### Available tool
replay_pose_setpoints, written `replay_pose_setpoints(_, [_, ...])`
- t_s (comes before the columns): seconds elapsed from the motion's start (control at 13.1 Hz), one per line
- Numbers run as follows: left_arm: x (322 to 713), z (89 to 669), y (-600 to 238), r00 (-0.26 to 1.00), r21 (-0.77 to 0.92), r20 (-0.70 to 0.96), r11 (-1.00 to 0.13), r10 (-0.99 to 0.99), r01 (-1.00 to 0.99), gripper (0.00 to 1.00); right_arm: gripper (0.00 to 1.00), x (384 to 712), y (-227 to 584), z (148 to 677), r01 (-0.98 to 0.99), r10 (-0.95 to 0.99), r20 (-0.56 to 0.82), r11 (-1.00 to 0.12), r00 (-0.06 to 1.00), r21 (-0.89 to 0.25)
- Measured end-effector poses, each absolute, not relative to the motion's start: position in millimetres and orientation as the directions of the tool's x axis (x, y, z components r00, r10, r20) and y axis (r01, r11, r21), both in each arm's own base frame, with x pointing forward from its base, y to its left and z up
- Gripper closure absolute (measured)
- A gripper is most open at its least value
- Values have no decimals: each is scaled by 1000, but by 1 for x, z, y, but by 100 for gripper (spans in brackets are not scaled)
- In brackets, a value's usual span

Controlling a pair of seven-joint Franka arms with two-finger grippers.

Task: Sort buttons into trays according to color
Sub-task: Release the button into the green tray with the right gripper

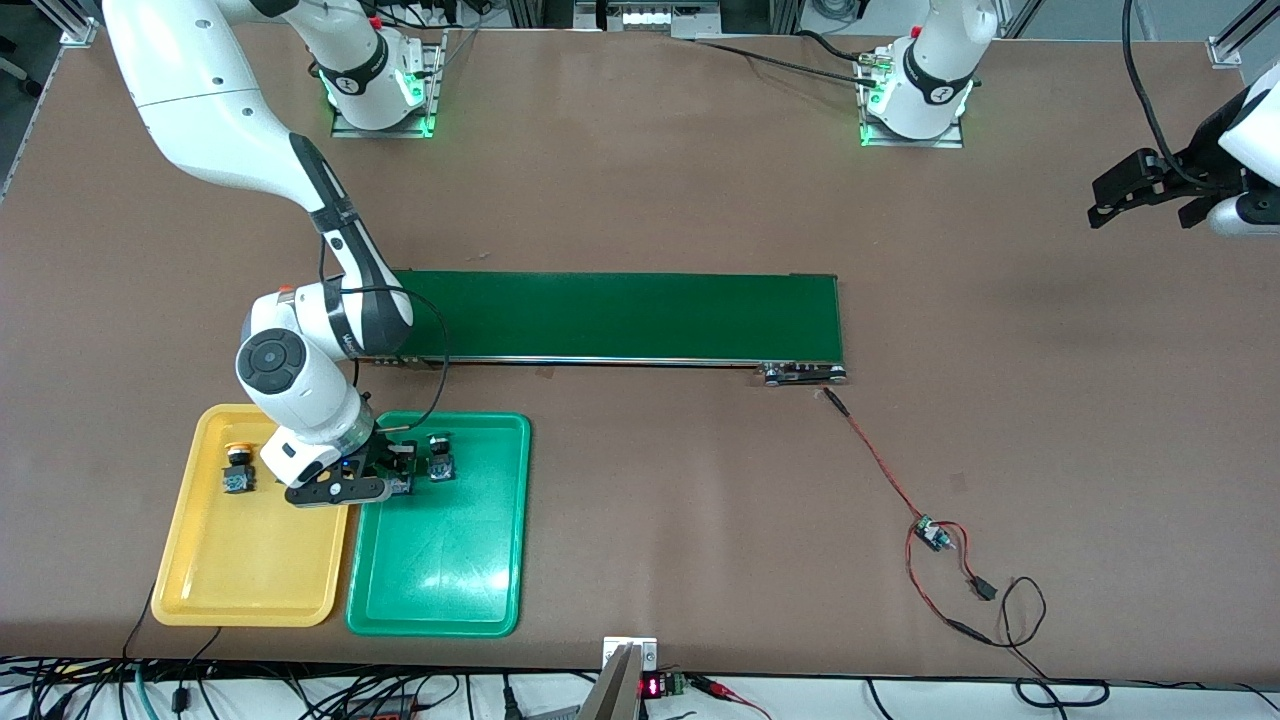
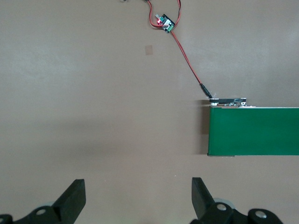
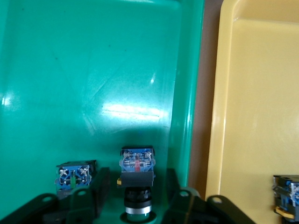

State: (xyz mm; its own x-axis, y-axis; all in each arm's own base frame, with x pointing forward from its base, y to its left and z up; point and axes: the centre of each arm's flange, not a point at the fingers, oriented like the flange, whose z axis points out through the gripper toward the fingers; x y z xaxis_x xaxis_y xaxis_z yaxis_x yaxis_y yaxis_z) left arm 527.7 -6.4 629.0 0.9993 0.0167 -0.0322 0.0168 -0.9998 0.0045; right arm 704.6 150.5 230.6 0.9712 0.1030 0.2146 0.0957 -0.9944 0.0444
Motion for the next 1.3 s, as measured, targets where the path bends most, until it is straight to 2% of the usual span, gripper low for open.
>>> replay_pose_setpoints(0.23, [528, 629, -6, 999, 4, -32, -1000, 17, 17, 0, 11, 704, 151, 229, 97, 104, 215, -994, 971, 43])
replay_pose_setpoints(0.31, [528, 629, -6, 999, 4, -32, -1000, 17, 17, 0, 8, 705, 153, 230, 99, 106, 217, -994, 970, 43])
replay_pose_setpoints(0.53, [528, 629, -6, 999, 4, -32, -1000, 17, 17, 0, 7, 705, 160, 253, 104, 113, 196, -993, 974, 52])
replay_pose_setpoints(0.69, [528, 629, -6, 999, 5, -31, -1000, 17, 17, 0, 4, 701, 160, 287, 100, 110, 153, -993, 982, 70])
replay_pose_setpoints(0.76, [528, 630, -6, 999, 5, -31, -1000, 17, 17, 0, 0, 698, 158, 309, 95, 105, 130, -992, 986, 80])
replay_pose_setpoints(1.3, [528, 638, -6, 1000, 5, -13, -1000, 17, 17, 0, 0, 642, 124, 480, 19, 21, 22, -996, 1000, 92])
